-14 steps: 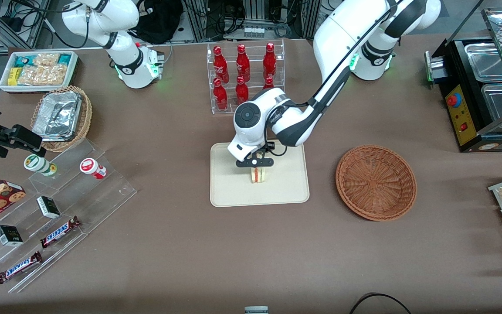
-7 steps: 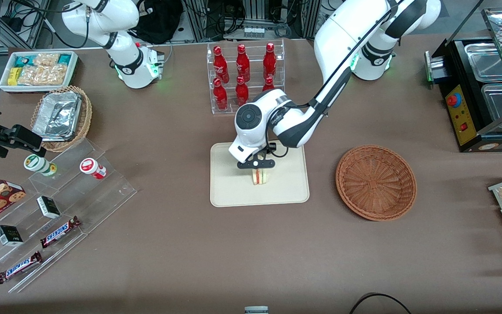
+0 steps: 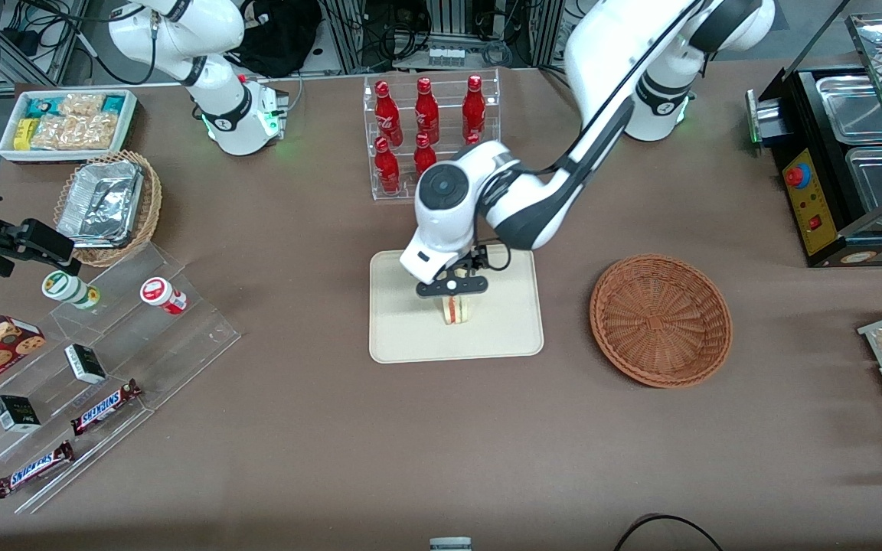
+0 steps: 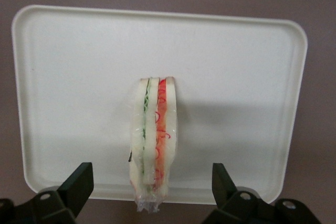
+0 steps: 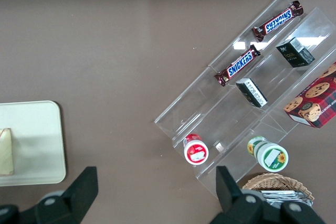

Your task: Place sandwich from basket to tray

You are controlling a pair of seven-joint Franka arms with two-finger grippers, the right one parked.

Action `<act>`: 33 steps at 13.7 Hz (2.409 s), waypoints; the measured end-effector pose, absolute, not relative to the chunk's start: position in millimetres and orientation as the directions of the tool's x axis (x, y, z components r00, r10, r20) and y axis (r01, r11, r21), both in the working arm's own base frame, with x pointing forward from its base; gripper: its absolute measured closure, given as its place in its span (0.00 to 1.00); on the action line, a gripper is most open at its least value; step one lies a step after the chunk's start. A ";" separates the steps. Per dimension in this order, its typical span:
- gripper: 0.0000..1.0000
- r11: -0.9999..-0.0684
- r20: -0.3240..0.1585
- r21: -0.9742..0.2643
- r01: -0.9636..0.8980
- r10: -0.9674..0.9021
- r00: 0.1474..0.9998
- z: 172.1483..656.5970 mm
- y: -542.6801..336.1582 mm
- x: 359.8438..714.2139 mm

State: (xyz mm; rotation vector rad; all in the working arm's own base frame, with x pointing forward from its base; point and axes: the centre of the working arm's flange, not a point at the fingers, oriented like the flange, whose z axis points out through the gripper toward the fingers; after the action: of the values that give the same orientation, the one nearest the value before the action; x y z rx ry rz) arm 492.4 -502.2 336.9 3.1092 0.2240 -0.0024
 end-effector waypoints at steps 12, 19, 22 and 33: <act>0.00 -0.879 0.019 -0.035 0.476 0.476 0.879 570.5 -285.3 526.4; 0.00 -0.945 -0.075 -0.135 0.298 0.309 0.948 633.1 -136.9 502.7; 0.00 -0.968 -0.115 -0.131 0.215 0.230 0.966 627.9 -107.0 507.1; 0.00 -0.986 -0.127 -0.025 0.164 0.166 0.978 643.2 -12.1 517.1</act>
State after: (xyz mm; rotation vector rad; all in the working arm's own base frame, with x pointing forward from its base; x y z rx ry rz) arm 517.1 -12.1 643.2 3.1390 0.2623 -0.2032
